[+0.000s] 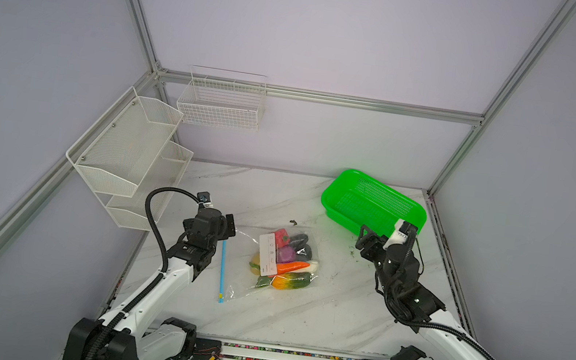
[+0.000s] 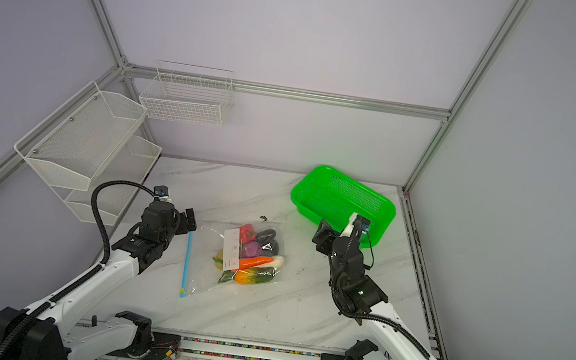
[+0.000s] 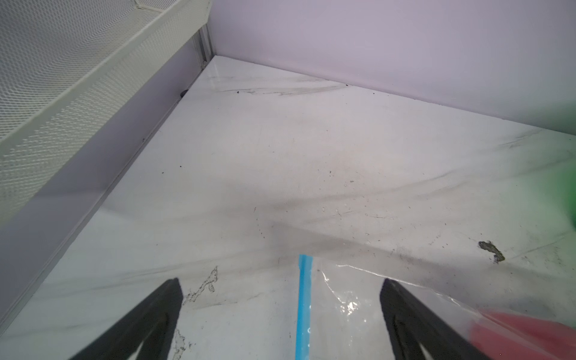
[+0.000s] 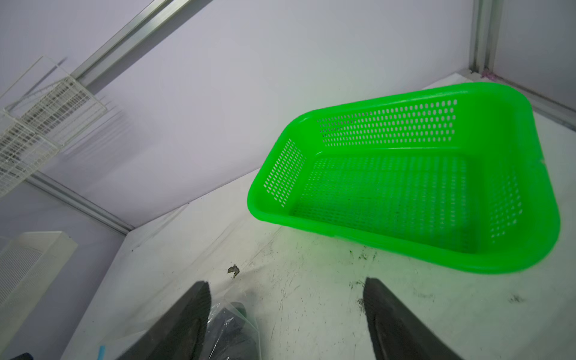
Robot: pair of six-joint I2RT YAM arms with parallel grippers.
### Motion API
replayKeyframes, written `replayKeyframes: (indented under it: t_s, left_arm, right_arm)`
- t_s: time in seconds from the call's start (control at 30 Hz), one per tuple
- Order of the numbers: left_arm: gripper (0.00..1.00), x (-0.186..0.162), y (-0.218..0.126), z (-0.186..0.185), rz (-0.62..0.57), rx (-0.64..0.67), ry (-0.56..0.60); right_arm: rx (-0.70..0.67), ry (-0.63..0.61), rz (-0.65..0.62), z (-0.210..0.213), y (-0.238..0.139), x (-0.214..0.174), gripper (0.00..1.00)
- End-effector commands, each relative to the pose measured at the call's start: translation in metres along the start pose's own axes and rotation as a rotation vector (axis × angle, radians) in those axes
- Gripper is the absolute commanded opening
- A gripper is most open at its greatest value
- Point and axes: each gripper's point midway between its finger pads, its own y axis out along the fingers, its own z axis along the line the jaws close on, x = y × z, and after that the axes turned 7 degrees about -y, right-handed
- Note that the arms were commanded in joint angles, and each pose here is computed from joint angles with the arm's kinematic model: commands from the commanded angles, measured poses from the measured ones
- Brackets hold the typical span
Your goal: Place the food in the zip-top bag and seal the zipper
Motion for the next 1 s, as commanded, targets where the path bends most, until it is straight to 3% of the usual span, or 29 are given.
replayKeyframes:
  t_s: [0.0, 0.1, 0.23, 0.37, 0.57, 0.77, 0.83, 0.9, 0.97]
  left_arm:
    - [1.00, 0.005, -0.003, 0.015, -0.067, 0.062, -0.005]
    - [1.00, -0.003, 0.001, 0.019, -0.067, 0.067, -0.015]
    - [1.00, -0.012, 0.009, 0.025, -0.073, 0.084, -0.017]
    - [1.00, -0.016, 0.018, 0.031, -0.074, 0.097, 0.005]
    - [0.98, -0.018, 0.034, 0.032, -0.103, 0.093, 0.070]
    - [0.99, -0.023, 0.056, 0.034, -0.121, 0.074, 0.106]
    - [0.99, -0.022, 0.059, 0.031, -0.167, 0.028, 0.114]
    - [0.99, -0.017, 0.063, 0.030, -0.181, 0.015, 0.117]
    - [0.99, -0.010, 0.066, 0.029, -0.217, 0.002, 0.104]
  right_arm:
    - [-0.076, 0.180, 0.197, -0.032, 0.000, -0.053, 0.81]
    - [-0.112, 0.150, 0.160, -0.049, 0.015, -0.048, 0.83]
    - [-0.140, 0.128, 0.201, -0.092, 0.064, -0.049, 0.84]
    - [-0.197, -0.055, 0.120, -0.113, 0.096, -0.024, 0.84]
    - [-0.231, -0.343, -0.073, -0.113, 0.121, 0.022, 0.85]
    - [-0.266, -0.550, -0.191, -0.125, 0.131, 0.018, 0.89]
    - [-0.251, -0.575, -0.279, -0.124, 0.124, 0.021, 0.90]
    - [-0.216, -0.553, -0.258, -0.120, 0.133, 0.017, 0.89]
    - [-0.160, -0.541, -0.329, -0.114, 0.125, 0.014, 0.88]
